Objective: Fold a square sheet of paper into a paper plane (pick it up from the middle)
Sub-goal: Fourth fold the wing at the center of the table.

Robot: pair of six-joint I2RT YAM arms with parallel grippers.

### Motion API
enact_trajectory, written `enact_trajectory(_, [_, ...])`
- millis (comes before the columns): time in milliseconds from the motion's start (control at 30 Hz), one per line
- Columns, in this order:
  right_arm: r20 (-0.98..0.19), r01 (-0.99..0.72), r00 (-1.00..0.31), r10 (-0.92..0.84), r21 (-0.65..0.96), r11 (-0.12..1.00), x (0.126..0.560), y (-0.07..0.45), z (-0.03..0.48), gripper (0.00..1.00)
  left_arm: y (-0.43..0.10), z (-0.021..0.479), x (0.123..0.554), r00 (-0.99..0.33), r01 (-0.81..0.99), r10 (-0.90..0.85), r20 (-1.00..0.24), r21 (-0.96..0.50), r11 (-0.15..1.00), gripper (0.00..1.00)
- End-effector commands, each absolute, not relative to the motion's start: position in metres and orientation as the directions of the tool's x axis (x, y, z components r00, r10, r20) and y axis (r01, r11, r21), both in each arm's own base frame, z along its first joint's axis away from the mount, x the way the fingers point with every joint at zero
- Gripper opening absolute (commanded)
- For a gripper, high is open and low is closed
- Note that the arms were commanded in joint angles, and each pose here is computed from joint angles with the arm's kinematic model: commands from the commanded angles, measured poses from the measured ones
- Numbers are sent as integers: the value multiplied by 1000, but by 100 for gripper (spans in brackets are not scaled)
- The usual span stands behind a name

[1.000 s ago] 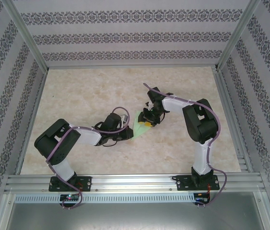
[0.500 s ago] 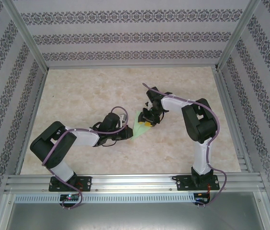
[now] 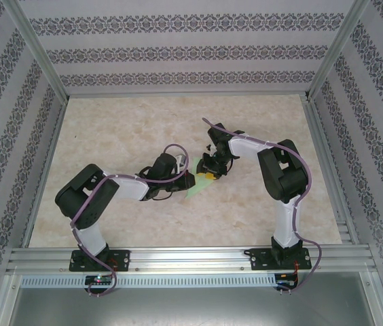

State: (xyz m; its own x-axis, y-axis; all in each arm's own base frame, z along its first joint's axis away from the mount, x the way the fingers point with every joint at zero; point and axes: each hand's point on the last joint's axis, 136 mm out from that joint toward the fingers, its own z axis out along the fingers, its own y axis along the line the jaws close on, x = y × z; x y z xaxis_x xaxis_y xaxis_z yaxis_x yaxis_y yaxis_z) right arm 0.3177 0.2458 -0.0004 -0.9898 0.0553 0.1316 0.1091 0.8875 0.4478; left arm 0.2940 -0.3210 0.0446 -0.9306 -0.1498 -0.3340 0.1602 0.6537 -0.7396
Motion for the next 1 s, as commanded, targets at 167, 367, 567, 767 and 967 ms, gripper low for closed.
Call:
enact_trajectory(167, [241,121,-964,117,-1,993,261,161,-133,36,-327,38,300,-931,157,-144,-337,-723,673,7])
enact_trajectory(367, [243,124,-962,121,-4,992,259,159,-134,34,-325,30,298,-937,141,-139,-321,-711,689,7])
enact_trajectory(567, [243,126,-962,124,-9,992,259,158,-135,33,-322,23,295,-944,129,-129,-303,-700,703,7])
enact_trajectory(767, [248,125,-961,125,-18,992,257,156,-137,32,-321,19,294,-947,125,-123,-295,-695,708,6])
enact_trajectory(967, [247,124,-961,126,-23,992,257,155,-137,31,-319,15,290,-952,118,-117,-284,-690,715,6])
